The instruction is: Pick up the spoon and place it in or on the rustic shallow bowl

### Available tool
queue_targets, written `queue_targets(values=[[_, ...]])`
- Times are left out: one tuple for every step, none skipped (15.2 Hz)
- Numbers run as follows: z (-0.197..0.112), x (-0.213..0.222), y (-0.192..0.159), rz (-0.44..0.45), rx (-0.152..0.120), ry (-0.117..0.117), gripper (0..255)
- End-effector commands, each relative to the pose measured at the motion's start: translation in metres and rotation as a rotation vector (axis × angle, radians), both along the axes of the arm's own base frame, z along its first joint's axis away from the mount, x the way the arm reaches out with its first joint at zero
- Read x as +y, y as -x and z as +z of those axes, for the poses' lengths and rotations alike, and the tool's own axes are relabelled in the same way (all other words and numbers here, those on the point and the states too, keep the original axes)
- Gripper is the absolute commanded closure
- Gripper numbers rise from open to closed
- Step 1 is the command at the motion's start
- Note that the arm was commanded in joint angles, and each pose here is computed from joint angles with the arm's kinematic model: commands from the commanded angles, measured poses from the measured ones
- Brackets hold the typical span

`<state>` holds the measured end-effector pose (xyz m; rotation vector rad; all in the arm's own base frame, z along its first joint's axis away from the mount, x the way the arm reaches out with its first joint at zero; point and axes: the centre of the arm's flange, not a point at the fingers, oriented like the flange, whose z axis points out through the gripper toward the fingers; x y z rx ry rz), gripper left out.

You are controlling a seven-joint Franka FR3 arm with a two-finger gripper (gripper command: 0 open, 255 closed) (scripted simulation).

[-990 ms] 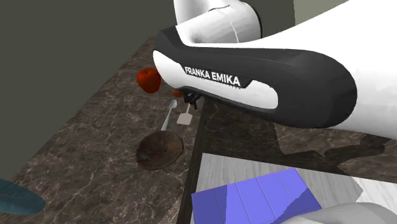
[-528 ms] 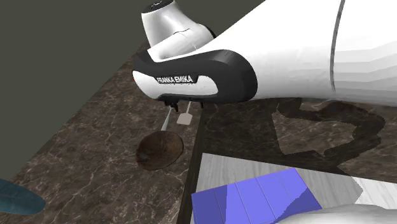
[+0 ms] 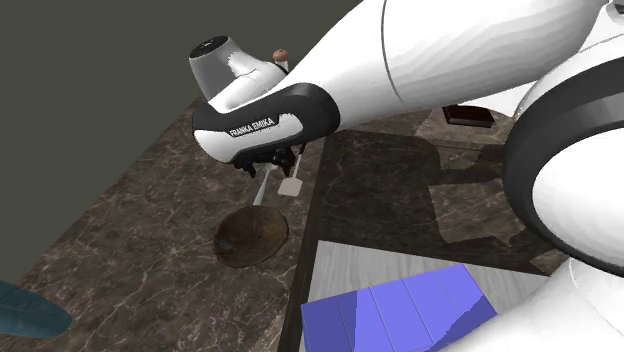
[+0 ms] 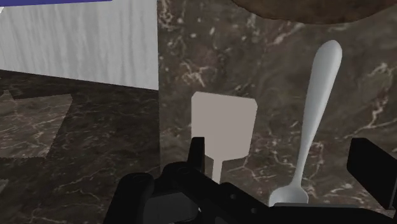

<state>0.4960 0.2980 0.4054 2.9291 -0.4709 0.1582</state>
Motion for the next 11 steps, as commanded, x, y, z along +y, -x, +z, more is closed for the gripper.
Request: queue_targets(values=[[-0.014, 0.013, -0.021, -0.035, -0.005, 0.002, 0], [-0.022, 0.02, -0.03, -0.051, -0.007, 0.002, 0], [-0.029, 0.027, -0.039, -0.067, -0.009, 0.003, 0], [-0.034, 0.032, -0.045, -0.077, -0.01, 0.003, 0], [-0.039, 0.031, -0.046, -0.077, -0.01, 0.003, 0], [-0.044, 0.03, -0.046, -0.077, -0.01, 0.003, 0], [-0.049, 0.029, -0.046, -0.077, -0.01, 0.003, 0], [-0.054, 0.028, -0.047, -0.077, -0.01, 0.003, 0], [-0.059, 0.027, -0.047, -0.077, -0.01, 0.003, 0], [-0.065, 0.026, -0.047, -0.077, -0.01, 0.003, 0], [-0.07, 0.025, -0.048, -0.077, -0.01, 0.003, 0]])
